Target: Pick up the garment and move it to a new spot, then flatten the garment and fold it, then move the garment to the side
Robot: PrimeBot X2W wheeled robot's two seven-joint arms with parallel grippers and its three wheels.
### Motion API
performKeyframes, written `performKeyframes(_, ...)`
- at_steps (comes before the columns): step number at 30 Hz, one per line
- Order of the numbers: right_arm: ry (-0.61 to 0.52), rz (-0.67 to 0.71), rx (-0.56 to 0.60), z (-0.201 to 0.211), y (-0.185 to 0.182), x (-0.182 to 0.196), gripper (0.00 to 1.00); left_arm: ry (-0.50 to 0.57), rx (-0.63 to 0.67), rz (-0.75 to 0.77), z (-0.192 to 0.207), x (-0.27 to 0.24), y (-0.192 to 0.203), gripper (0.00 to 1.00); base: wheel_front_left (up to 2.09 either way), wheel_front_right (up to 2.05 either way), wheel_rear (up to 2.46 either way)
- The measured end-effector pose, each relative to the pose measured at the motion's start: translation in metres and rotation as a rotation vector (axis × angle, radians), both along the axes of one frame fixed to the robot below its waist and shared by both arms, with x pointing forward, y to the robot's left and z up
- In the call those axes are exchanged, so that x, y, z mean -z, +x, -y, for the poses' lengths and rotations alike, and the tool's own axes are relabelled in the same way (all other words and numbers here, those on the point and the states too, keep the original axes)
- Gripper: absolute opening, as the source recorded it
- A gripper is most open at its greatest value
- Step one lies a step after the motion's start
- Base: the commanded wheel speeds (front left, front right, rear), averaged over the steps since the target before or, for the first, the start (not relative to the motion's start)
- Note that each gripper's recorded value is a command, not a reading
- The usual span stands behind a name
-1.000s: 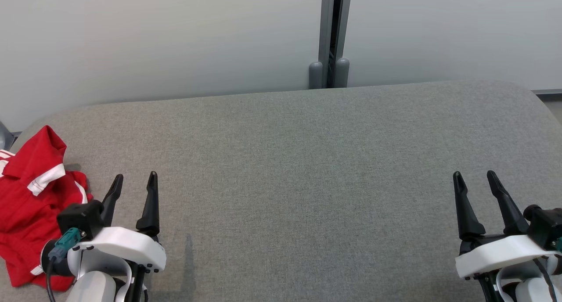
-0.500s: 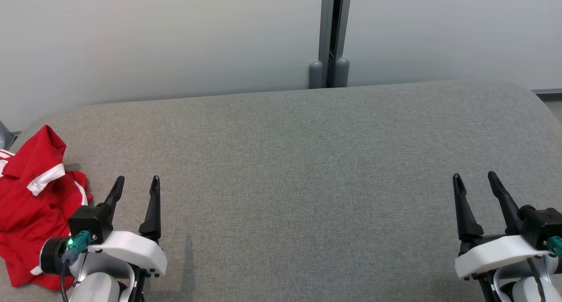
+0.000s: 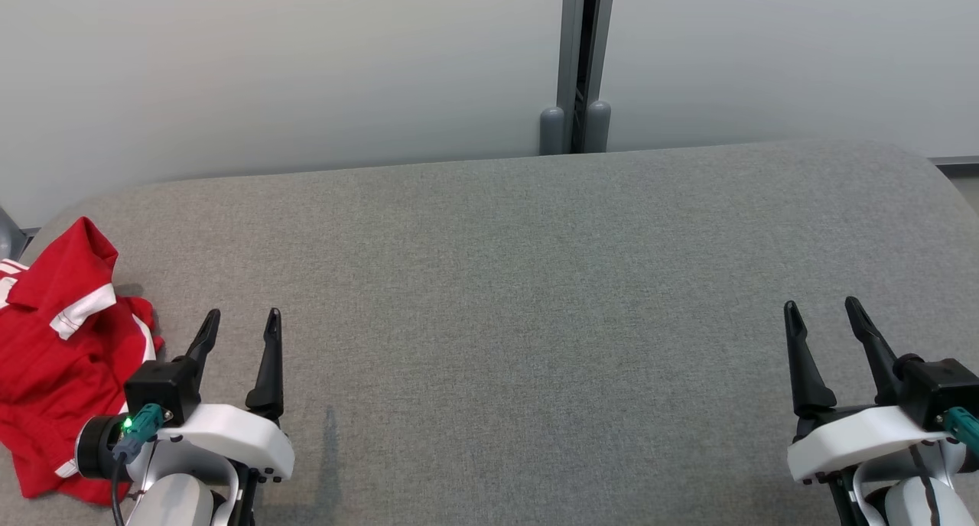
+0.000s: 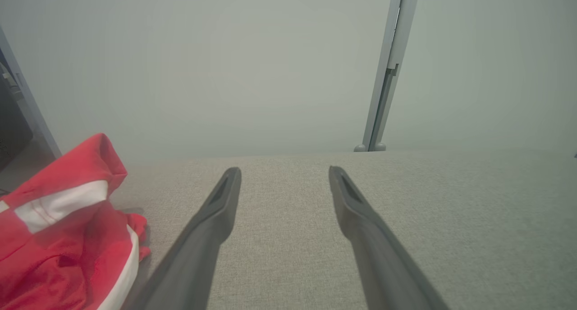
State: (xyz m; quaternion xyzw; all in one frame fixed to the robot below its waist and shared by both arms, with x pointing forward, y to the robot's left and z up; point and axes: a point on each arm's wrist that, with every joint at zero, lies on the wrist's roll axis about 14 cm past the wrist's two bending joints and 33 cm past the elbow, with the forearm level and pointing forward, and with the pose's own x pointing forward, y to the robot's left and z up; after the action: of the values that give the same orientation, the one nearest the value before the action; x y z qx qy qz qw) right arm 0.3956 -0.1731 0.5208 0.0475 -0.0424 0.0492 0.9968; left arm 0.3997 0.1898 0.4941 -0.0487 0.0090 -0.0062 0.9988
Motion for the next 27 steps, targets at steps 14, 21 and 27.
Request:
performKeyframes(14, -0.049, 0.006, -0.006, -0.0017, 0.0053, -0.0002, 1.00, 0.060, 0.017, 0.020, 0.0031, -0.0022, 0.0025, 1.00, 0.00, 0.00, 0.00)
performKeyframes(21, -0.029, -0.002, -0.006, -0.0021, 0.0057, 0.0029, 1.00, 0.042, 0.000, 0.009, -0.0002, 0.0002, 0.0020, 1.00, 0.00, 0.00, 0.00)
performKeyframes(27, -0.024, 0.000, -0.011, -0.0043, 0.0078, 0.0025, 1.00, 0.035, -0.015, 0.010, -0.0044, -0.0003, 0.0010, 1.00, 0.00, 0.00, 0.00)
